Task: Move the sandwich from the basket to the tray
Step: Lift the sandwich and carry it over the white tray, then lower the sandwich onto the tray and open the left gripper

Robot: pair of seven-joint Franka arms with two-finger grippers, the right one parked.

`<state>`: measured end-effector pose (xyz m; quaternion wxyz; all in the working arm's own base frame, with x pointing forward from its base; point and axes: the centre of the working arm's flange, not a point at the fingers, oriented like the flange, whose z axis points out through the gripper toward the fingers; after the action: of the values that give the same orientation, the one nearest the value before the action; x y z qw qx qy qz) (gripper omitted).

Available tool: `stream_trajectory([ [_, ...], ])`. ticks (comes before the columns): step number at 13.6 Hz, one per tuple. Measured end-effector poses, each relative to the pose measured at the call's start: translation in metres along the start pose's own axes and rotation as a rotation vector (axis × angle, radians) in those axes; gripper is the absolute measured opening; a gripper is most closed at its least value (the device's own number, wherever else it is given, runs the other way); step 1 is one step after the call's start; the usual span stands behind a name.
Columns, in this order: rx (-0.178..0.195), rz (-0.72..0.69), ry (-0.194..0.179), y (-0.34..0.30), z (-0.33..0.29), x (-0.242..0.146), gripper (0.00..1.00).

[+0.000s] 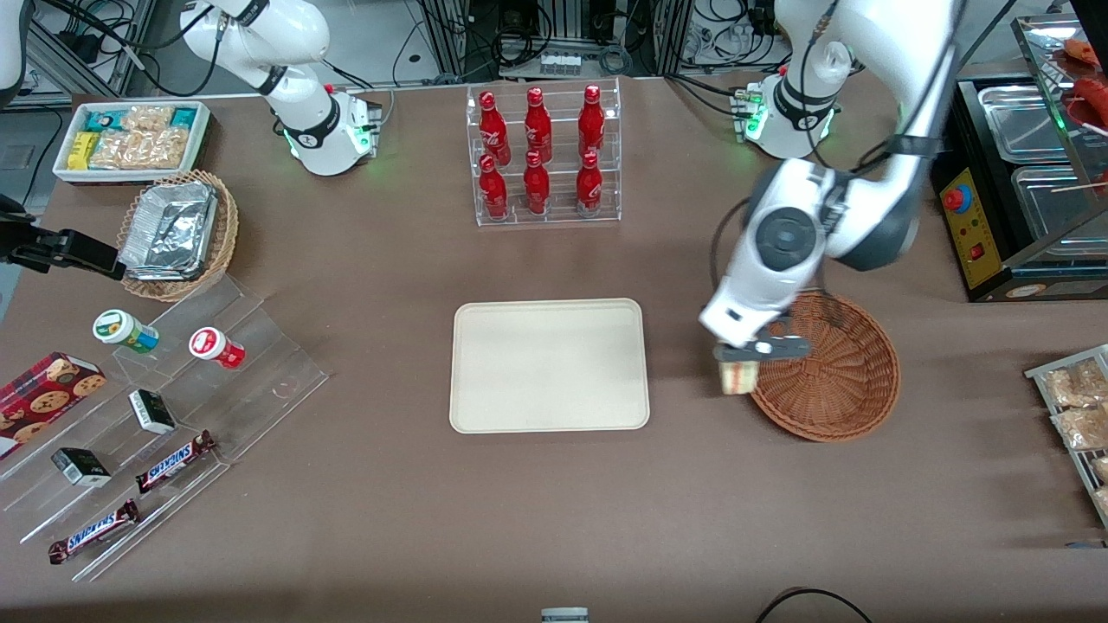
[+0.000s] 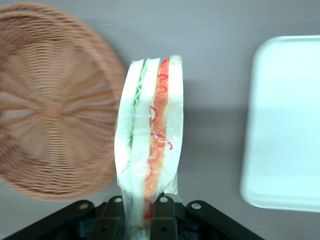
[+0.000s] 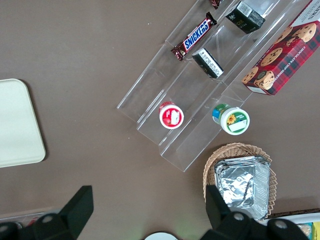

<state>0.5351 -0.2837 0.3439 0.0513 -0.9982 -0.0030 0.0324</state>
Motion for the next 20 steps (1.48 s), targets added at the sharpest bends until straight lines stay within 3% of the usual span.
stream_trajectory([
  [8, -0.052, -0.056, 0.041, 0.15, 0.027, 0.019, 0.16],
  [14, -0.085, -0.038, 0.054, 0.194, 0.056, 0.016, 0.16],
  [20, -0.072, 0.011, 0.031, 0.218, 0.08, -0.004, 0.16],
])
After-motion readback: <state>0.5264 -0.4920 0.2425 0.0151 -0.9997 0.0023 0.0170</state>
